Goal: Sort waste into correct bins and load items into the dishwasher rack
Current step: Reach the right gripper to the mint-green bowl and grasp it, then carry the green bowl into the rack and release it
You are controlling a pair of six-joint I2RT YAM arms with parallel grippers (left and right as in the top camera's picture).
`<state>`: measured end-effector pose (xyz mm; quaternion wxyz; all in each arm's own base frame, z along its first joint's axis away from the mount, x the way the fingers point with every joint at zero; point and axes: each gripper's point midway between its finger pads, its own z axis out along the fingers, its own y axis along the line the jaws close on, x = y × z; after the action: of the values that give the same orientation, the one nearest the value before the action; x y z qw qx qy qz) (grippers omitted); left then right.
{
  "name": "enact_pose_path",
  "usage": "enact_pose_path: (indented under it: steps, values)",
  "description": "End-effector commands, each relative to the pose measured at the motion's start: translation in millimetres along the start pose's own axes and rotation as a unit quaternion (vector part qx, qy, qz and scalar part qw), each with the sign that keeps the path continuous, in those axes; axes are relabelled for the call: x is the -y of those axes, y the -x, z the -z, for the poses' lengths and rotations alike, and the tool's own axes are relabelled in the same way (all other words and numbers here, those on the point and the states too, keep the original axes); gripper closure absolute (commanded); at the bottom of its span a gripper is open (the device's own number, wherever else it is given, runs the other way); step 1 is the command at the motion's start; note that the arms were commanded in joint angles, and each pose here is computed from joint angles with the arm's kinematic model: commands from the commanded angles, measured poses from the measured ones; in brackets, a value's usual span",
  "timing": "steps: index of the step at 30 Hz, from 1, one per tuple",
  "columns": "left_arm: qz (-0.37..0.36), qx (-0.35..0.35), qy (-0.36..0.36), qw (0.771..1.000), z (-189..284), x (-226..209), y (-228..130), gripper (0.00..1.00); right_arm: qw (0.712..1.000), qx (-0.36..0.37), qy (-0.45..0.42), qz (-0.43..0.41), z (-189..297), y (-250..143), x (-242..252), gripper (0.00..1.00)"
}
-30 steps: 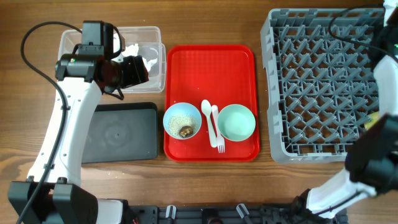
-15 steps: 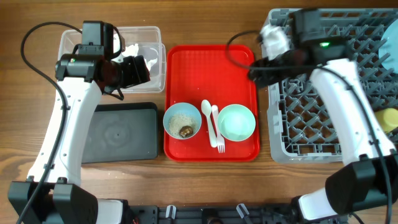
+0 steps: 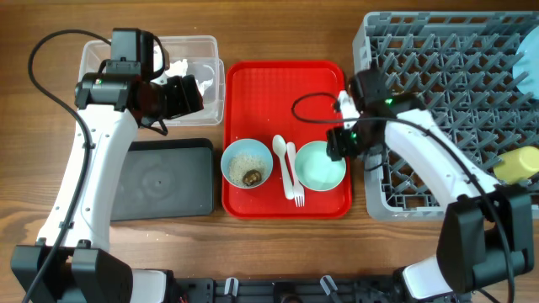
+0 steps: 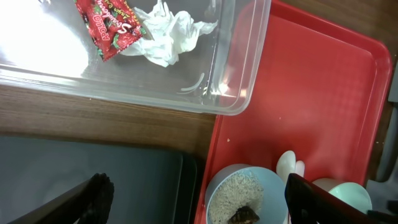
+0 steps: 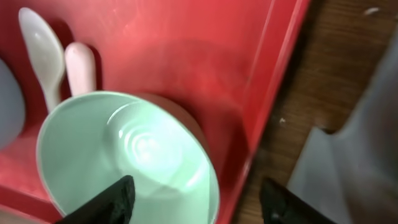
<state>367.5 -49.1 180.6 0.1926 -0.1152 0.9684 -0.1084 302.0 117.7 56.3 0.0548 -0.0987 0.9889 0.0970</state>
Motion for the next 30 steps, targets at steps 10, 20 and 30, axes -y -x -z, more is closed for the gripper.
enact_pose_path:
  steps: [10, 20, 30]
  values:
    - [0.002, 0.009, 0.003, 1.000, 7.5, -1.8, 0.8, 0.10, 0.997, -0.005, -0.021, -0.076, -37.5, -22.9, 2.0, 0.92]
    - [0.001, 0.009, 0.003, 1.000, 7.5, -1.8, 0.8, 0.10, 0.952, 0.242, -0.174, -0.071, 115.4, 92.2, 43.6, 0.96]
    - [0.001, 0.009, 0.003, 1.000, 7.6, -1.7, 1.0, 0.10, 0.811, 0.412, -0.410, -0.074, 275.4, 129.2, 139.0, 0.96]
